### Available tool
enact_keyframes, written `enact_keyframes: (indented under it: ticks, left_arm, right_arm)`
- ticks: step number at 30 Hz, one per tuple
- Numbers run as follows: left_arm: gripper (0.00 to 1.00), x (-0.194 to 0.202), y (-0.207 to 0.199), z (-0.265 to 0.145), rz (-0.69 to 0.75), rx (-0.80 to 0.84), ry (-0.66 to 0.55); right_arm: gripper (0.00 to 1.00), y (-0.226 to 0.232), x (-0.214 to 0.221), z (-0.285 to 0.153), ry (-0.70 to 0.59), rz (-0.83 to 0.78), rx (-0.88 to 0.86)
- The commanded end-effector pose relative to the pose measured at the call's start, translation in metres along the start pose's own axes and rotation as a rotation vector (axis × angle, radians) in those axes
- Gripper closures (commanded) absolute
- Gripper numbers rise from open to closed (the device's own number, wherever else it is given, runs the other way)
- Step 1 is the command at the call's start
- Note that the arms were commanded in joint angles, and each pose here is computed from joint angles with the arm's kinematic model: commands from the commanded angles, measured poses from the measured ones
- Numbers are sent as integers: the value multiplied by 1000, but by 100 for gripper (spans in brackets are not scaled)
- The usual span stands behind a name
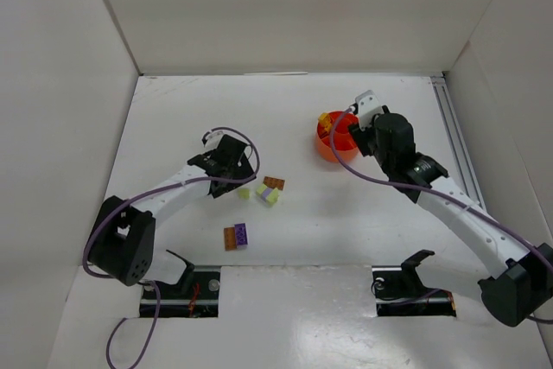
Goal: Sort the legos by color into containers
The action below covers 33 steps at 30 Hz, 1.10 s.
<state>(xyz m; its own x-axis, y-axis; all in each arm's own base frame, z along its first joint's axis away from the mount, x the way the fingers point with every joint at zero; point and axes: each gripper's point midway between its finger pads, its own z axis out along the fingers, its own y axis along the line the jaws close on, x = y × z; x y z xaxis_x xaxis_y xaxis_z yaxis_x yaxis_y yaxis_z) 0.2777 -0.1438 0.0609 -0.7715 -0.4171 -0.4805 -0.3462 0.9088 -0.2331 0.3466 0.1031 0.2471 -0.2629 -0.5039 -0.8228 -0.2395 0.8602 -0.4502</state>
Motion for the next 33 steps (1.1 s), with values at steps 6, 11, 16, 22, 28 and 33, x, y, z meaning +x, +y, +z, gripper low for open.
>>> enact_keyframes:
  ticks: [6,11,16,22,28,33]
  left_arm:
    - [30,6,15,-8,-68,-9,-23]
    - [30,11,16,-2,-67,-4,-15]
    - [30,12,13,3,-77,0,-7]
    - [32,15,11,11,-73,-7,11]
    - [39,19,6,17,-65,8,28]
    - [39,19,6,20,-55,7,29]
  right_arm:
    - [40,11,21,-5,47,66,-65]
    - [40,13,25,-4,53,76,-79]
    - [40,13,25,-4,53,76,-79]
    - [40,10,26,-4,57,80,-71]
    - [40,9,32,-3,69,80,-66]
    - [40,11,34,-1,77,77,-69]
